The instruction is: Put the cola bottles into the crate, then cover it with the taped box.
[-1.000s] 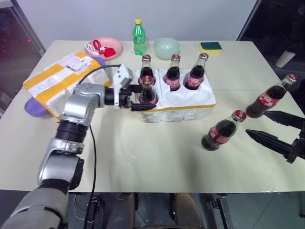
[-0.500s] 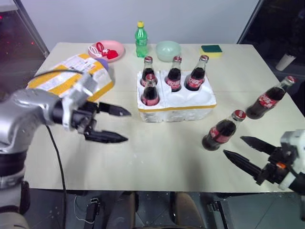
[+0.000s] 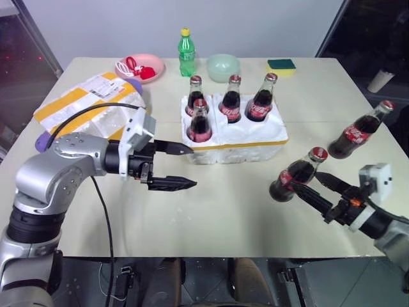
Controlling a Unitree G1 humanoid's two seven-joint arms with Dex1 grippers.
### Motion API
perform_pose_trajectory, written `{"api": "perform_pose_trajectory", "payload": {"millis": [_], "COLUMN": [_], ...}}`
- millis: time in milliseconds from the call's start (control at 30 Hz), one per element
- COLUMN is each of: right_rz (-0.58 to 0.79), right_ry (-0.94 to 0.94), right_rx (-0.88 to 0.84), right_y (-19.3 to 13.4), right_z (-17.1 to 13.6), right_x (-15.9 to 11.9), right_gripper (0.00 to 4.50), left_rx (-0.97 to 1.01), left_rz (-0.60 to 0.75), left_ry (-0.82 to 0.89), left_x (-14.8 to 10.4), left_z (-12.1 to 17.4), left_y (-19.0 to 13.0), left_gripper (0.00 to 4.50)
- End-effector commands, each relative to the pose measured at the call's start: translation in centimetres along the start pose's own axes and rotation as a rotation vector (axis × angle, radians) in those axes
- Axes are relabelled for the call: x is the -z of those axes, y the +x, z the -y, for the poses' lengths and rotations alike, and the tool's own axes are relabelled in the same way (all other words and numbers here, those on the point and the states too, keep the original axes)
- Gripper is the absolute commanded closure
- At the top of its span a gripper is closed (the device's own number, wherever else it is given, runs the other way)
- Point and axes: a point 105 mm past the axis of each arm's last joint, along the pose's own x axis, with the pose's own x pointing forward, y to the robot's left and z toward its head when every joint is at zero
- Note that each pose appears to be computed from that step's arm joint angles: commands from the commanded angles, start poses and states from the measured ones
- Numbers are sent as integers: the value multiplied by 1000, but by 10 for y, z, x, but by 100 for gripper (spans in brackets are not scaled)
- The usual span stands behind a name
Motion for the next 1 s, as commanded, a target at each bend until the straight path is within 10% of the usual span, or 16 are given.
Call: {"api": "perform_pose_trajectory", "payload": {"millis": [33,233,400,667,1000], "right_rz": [23,36,79,248,290], "right_ry": [-18,-9,-28,-93,-213], "right_rx": [-22,-10,-42,-304,-291], "right_y": [10,24,23,5,95], "right_z": [0,9,4,-40,-34], "right_x": [-2,-2,-16,-94,-161], "right_gripper": [0,0,168,170,170], "left_rx": [18,25,23,-16,-112], "left_rz": [15,19,28,55,93], "left_ry": [38,52,56,45,58], "left_x": [-7,-8,-11,-15,-21], "left_z": [2,1,1,-4,-16], "left_y": [4,9,9,3,-4], "left_gripper": [5,5,0,0,0]}}
